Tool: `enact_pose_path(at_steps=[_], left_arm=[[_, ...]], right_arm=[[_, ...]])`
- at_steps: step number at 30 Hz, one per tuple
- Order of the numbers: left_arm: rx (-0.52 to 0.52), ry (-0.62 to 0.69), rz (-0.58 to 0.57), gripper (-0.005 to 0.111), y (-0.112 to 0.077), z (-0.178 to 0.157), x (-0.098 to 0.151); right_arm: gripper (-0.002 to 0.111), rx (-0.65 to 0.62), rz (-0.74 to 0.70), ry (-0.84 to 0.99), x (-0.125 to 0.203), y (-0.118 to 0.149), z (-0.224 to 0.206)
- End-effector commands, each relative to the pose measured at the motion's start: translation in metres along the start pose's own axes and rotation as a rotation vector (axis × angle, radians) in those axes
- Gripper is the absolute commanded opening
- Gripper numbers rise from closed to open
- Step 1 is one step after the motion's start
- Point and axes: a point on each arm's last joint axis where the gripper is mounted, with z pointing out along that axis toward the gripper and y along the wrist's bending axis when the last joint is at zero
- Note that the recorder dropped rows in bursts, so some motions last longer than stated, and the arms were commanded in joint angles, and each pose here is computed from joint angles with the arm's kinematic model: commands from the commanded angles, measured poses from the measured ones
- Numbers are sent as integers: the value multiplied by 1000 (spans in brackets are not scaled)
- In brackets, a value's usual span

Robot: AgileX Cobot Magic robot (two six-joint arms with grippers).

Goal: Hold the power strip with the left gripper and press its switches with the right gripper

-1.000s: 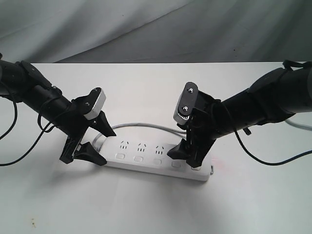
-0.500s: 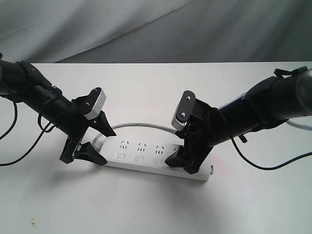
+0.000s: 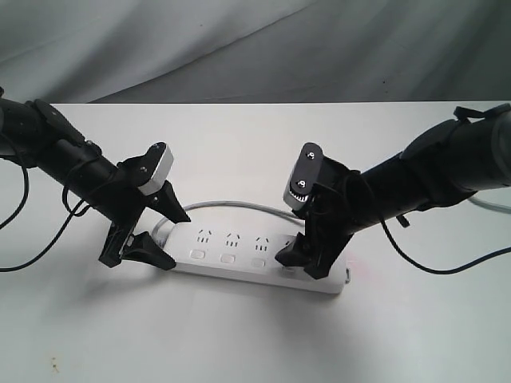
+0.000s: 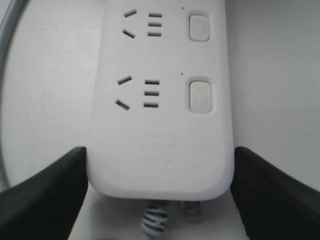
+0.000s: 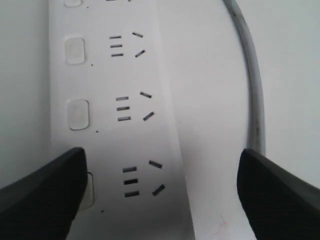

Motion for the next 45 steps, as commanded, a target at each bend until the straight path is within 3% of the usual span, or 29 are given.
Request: enact_pose_path(at_steps=[1, 20, 31, 40, 45], left_arm=[[13, -17, 1, 47, -1, 0, -4], [13, -17, 1, 47, -1, 0, -4], [13, -17, 1, 47, -1, 0, -4], [13, -17, 1, 47, -1, 0, -4], [13, -17, 1, 47, -1, 0, -4]], right_arm=[[75, 21, 8, 6, 2, -3, -2], [75, 42, 19, 56, 16, 1, 1], [75, 1, 42, 129, 38, 3, 25], [75, 78, 26, 8, 6, -1, -14], [75, 83, 76, -60, 11, -16, -41]])
